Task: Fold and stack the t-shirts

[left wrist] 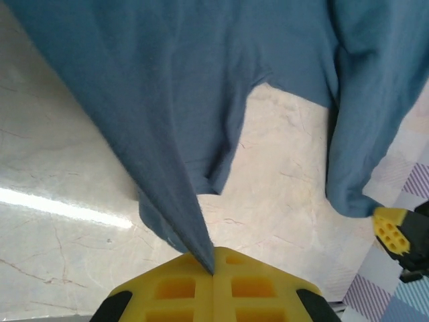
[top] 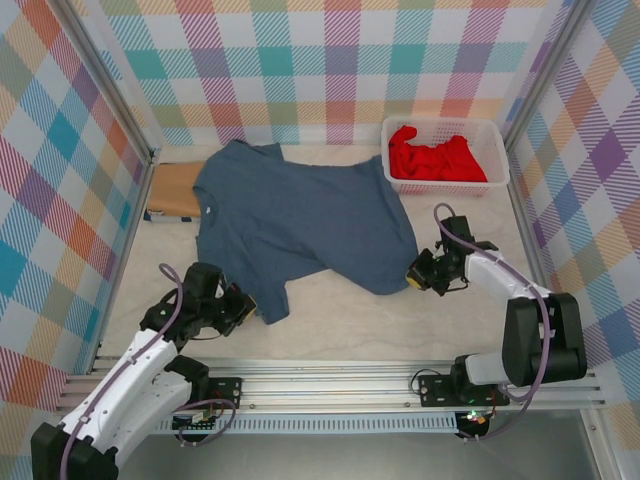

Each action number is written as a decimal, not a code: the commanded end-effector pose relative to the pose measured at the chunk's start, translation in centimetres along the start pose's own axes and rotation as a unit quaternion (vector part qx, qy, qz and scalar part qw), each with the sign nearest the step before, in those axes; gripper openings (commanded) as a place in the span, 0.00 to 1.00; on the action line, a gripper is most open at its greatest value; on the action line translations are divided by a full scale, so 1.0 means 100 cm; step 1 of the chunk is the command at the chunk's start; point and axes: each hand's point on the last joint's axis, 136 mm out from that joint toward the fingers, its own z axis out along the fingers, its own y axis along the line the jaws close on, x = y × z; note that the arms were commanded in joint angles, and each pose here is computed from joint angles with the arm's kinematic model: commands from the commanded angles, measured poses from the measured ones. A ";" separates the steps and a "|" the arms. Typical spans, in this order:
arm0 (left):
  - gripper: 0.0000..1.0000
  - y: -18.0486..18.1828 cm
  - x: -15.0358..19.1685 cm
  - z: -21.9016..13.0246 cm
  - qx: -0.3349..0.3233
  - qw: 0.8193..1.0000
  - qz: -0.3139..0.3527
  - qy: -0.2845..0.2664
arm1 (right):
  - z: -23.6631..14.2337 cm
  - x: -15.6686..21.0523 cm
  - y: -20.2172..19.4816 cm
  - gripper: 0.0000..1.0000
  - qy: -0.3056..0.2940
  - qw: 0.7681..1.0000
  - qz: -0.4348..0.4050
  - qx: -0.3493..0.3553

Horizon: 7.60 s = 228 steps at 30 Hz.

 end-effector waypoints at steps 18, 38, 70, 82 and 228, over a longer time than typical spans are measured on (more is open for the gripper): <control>0.00 -0.003 0.066 -0.064 0.016 0.989 0.090 0.114 | -0.042 0.057 -0.063 0.00 0.049 0.989 0.024 0.139; 0.00 0.016 0.081 -0.036 -0.029 0.978 0.146 0.148 | -0.072 0.088 -0.105 0.00 0.049 0.973 0.050 0.219; 0.00 0.034 0.020 -0.029 -0.148 0.981 0.128 -0.003 | -0.042 0.071 -0.096 0.00 0.030 0.956 0.045 0.289; 0.00 0.030 0.006 -0.017 -0.171 0.979 0.111 -0.030 | -0.036 0.076 -0.084 0.30 0.041 0.962 0.064 0.261; 0.38 0.085 0.016 0.037 -0.306 0.952 0.002 0.020 | -0.031 0.102 -0.102 0.48 0.138 0.942 0.222 0.211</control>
